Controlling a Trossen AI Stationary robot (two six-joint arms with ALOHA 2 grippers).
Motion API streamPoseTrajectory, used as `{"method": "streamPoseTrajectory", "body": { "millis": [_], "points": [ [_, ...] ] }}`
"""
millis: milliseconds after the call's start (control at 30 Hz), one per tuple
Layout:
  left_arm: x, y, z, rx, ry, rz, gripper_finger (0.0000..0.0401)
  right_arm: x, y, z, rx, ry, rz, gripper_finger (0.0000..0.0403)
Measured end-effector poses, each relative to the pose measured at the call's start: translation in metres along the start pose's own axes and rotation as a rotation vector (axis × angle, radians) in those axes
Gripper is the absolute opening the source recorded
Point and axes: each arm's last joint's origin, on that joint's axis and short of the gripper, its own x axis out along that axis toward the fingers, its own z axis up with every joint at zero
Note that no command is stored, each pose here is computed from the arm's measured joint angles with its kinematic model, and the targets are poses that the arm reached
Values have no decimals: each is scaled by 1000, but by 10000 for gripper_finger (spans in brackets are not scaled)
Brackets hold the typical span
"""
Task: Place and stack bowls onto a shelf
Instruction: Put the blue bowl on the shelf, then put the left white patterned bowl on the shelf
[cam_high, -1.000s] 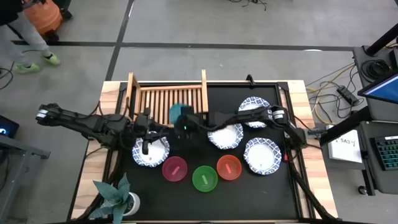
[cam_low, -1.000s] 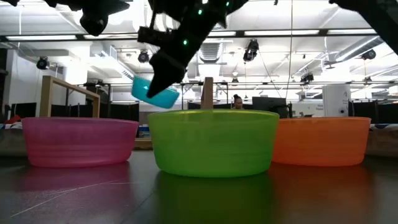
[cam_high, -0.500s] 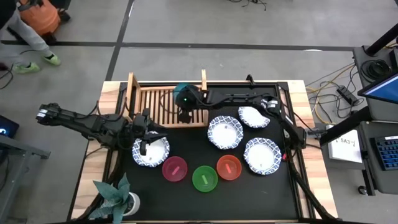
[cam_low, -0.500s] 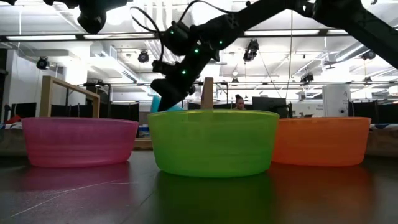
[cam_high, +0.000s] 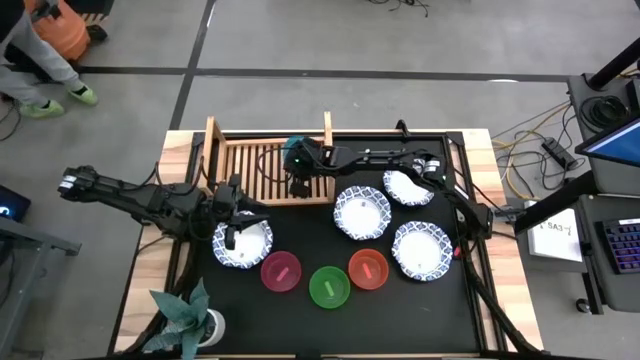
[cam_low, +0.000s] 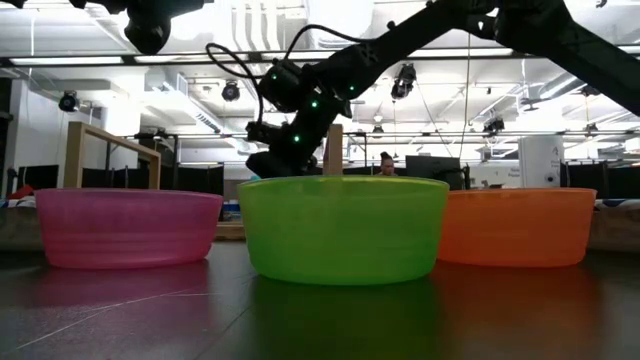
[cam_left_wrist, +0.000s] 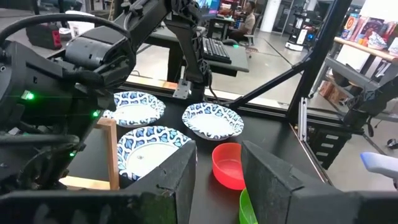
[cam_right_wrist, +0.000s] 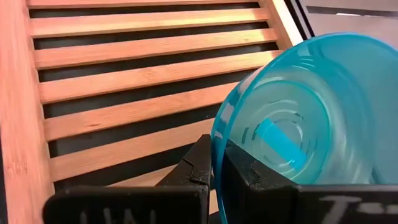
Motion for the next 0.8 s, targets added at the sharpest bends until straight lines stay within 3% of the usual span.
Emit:
{"method": "streamPoseTrajectory", "body": {
  "millis": [200,600,800],
  "points": [
    [0,0,0,0,0,0,111,2,1,-1,4,5,1,24],
    [0,0,0,1,1,0,111,0,0,-4,52,58,9,127],
    [1,0,-1,2,4,1,111,-18,-1,10,40,116,25,158]
  ]
}}
